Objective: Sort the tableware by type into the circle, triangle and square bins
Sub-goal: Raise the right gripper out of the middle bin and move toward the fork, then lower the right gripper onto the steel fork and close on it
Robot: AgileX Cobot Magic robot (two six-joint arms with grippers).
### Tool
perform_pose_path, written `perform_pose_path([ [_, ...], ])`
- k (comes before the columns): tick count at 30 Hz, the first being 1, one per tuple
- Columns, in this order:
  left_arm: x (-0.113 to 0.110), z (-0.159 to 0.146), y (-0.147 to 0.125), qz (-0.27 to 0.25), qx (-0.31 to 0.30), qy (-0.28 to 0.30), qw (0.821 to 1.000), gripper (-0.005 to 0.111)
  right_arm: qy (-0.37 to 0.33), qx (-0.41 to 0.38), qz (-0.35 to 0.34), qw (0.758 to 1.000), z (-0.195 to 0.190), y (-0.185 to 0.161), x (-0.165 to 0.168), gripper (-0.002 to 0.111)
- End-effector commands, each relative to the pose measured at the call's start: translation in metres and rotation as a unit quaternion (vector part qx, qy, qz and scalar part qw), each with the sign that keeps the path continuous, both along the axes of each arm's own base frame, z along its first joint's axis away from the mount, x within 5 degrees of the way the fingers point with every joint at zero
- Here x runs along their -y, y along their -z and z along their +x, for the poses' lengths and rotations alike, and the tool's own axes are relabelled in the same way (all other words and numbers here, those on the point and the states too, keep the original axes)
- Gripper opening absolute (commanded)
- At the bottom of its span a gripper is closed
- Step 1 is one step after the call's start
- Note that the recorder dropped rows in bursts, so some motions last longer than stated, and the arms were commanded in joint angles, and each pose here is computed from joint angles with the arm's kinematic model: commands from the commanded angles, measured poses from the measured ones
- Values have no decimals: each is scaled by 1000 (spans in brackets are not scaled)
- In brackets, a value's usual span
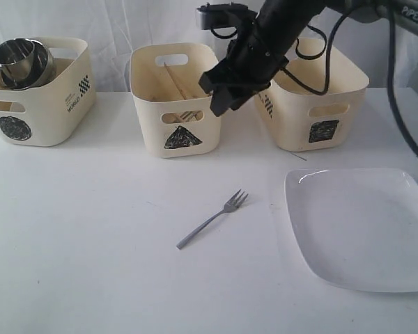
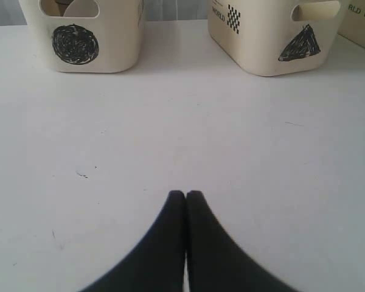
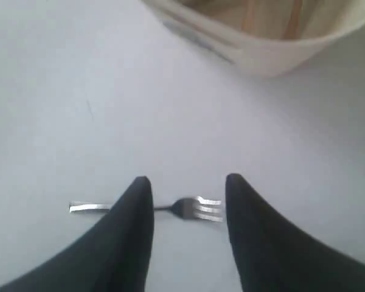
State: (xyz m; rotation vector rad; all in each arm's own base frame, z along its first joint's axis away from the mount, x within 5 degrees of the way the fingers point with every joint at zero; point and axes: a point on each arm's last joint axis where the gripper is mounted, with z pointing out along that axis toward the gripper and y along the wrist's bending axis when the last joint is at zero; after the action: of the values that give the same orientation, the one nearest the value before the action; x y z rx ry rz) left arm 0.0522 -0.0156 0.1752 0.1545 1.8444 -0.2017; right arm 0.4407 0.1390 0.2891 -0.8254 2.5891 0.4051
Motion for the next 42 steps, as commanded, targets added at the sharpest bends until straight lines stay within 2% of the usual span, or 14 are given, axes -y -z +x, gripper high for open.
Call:
perform_pose_path([
  [1,0,0,1,-3,0,1,1000,0,-74,-13,-68,995,-44,0,-6,38],
  [3,0,0,1,-3,0,1,1000,0,-132,-18,-88,987,-64,7,-13,38],
  [6,0,0,1,-3,0,1,1000,0,-222,33,-111,968,-83,20,-30,38],
  [10,0,0,1,-3,0,1,1000,0,-351,90,-166,917,-96,48,-45,42],
  [15,0,0,1,-3,0,1,1000,0,-394,159,-204,882,-89,69,-51,58],
  [19,0,0,1,-3,0,1,1000,0,-439,173,-218,854,-85,79,-52,60],
  [35,0,0,1,-3,0,1,1000,0,-448,146,-214,855,-75,113,-59,60],
  [42,0,0,1,-3,0,1,1000,0,-462,106,-212,855,-64,121,-64,60],
])
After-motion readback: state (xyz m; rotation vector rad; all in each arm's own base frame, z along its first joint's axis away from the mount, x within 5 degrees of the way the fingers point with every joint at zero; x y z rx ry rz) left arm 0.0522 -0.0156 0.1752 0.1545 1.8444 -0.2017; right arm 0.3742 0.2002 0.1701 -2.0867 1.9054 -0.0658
